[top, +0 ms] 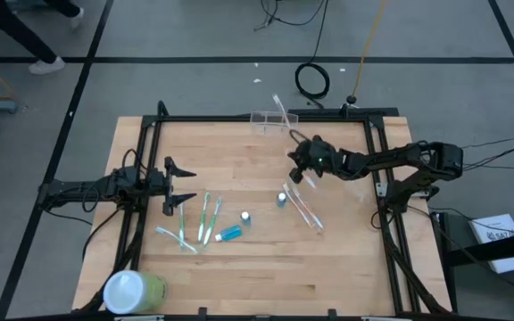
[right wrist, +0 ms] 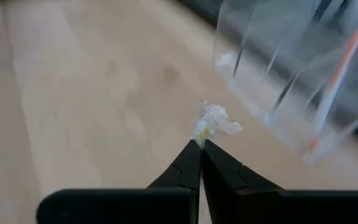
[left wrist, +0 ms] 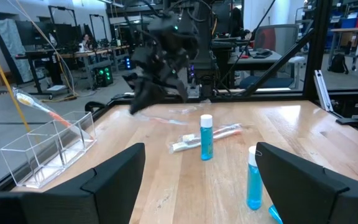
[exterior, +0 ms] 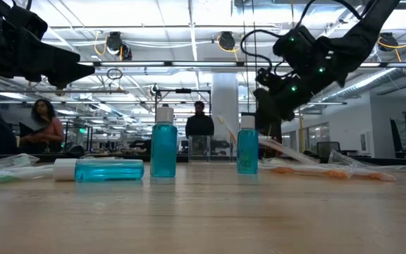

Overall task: Pick & Place toothbrushing station
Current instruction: Put the orange toothbrush into the transparent organizer

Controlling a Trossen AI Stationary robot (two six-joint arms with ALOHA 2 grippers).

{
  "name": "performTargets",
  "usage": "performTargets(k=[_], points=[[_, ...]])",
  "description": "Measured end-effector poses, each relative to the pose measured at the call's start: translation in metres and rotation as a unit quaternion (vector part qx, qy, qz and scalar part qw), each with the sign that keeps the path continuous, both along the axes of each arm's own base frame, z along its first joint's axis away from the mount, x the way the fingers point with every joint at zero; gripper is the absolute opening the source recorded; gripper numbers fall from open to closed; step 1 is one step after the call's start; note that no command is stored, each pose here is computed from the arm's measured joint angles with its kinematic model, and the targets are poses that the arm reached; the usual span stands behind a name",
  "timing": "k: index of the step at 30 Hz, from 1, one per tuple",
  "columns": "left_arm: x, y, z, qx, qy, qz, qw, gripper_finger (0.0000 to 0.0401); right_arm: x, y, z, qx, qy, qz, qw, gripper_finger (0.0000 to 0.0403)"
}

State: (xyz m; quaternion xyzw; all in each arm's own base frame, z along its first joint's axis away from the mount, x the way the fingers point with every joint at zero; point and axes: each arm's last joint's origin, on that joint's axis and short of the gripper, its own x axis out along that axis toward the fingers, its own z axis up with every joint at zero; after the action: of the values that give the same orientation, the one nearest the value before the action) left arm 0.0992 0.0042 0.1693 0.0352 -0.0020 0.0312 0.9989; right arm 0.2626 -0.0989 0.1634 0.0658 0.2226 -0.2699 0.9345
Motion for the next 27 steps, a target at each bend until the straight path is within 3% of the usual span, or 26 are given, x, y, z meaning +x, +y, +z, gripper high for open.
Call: performTargets(k=[7, 15, 20, 27], points=[[0.0, 0.0, 0.0, 0.0, 0.0, 0.0, 1.0, 0.031, -0.003, -0.03, 0.026, -0.057, -0.129, -0.001, 0.99, 0.0001], [0.0, 0.0, 0.0, 0.0, 0.0, 0.0, 1.0, 0.031, -0.024, -0.068, 0.057, -0.12, -0.278, -0.053, 0.952, 0.0], [0.0, 0.0, 0.0, 0.0, 0.0, 0.0, 1.0, 0.031, -0.033, -0.086, 0.065, -0.158, -0.318, -0.081, 0.931, 0.0], [0.0, 0.0, 0.0, 0.0, 0.0, 0.0, 1.0, 0.031, -0.013, -0.126, 0.064, -0.168, -0.314, -0.066, 0.932, 0.0]])
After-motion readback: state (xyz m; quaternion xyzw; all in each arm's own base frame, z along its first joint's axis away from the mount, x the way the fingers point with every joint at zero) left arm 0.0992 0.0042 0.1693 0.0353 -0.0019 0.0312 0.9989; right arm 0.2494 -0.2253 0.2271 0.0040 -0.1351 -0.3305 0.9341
